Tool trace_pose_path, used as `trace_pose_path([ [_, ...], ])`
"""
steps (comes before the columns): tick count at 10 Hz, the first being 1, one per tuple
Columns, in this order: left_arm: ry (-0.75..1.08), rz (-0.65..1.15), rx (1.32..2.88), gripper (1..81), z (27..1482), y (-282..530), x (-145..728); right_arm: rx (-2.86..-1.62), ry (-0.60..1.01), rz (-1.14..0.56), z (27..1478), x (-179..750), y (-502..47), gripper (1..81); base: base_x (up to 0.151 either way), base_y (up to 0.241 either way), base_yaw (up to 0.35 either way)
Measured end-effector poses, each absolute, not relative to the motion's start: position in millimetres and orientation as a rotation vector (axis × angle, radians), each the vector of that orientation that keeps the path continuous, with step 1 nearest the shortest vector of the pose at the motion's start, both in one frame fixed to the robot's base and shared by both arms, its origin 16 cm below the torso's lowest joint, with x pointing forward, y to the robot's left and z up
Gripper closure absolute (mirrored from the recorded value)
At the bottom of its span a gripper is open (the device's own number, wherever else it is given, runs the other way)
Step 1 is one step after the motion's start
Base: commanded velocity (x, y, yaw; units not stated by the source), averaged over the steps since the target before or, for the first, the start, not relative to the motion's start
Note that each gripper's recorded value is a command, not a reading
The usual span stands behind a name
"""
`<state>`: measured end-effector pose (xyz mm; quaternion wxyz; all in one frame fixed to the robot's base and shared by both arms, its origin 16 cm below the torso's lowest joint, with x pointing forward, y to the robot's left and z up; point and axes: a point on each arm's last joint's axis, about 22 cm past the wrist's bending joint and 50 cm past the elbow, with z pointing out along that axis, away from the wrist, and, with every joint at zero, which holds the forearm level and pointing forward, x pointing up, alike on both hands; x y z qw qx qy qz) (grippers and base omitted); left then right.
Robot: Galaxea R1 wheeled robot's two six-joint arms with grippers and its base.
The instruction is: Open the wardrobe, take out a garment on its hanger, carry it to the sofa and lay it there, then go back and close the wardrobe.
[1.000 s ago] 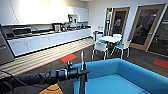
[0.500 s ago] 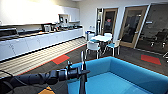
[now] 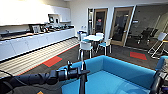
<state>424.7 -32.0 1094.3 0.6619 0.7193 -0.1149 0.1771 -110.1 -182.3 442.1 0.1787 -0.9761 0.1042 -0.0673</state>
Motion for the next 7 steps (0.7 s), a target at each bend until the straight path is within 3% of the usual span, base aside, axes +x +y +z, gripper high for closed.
trace_pose_path([
  [7,-0.257,0.402,1.627,81.1,1094.1,-30.7,425.3,-2.759,0.295,-0.19,442.2,-110.0,-181.5,1.0,0.0,0.0,-0.233],
])
